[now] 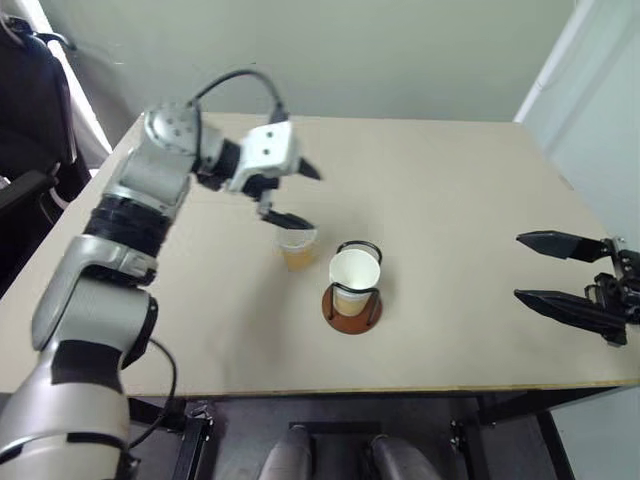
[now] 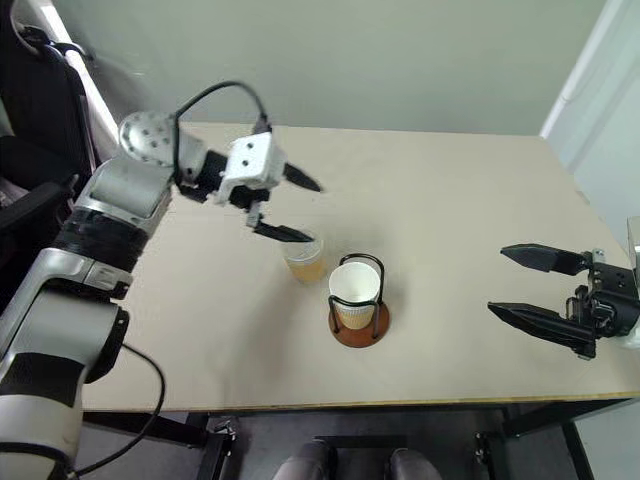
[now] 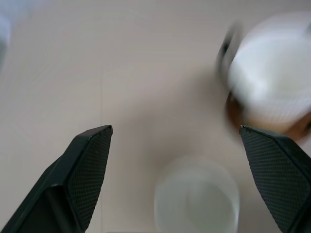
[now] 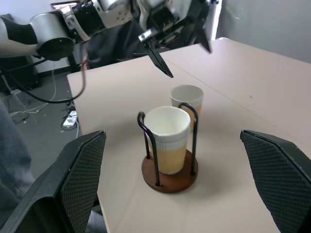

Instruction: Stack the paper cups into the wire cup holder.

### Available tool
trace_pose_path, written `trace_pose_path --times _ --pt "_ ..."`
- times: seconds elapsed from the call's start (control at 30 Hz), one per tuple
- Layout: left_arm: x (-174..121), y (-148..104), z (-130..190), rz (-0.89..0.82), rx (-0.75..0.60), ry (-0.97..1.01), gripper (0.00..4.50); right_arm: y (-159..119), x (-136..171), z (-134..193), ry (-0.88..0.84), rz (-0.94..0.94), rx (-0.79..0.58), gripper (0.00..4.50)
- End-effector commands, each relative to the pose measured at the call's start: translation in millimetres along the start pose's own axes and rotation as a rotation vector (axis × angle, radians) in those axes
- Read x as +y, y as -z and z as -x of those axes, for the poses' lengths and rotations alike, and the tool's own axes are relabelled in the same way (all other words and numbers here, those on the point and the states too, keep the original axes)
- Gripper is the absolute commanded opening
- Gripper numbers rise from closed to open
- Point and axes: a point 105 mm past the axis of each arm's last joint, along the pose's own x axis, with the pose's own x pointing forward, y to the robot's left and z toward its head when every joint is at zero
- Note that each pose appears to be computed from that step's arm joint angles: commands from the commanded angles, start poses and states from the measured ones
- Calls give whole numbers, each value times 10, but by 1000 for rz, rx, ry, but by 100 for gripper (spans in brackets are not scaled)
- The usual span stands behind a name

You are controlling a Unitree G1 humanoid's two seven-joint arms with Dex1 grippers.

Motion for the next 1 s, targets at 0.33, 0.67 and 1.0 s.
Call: trace_pose_path --times 0.33,0.67,1.0 --pt "-243 280 -172 54 21 97 448 -57 -19 -1 13 50 12 450" --pt "-242 466 -258 41 89 44 284 -52 -27 -18 27 51 16 450" --pt "-148 189 -154 -3 10 54 2 -68 3 16 34 54 21 450"
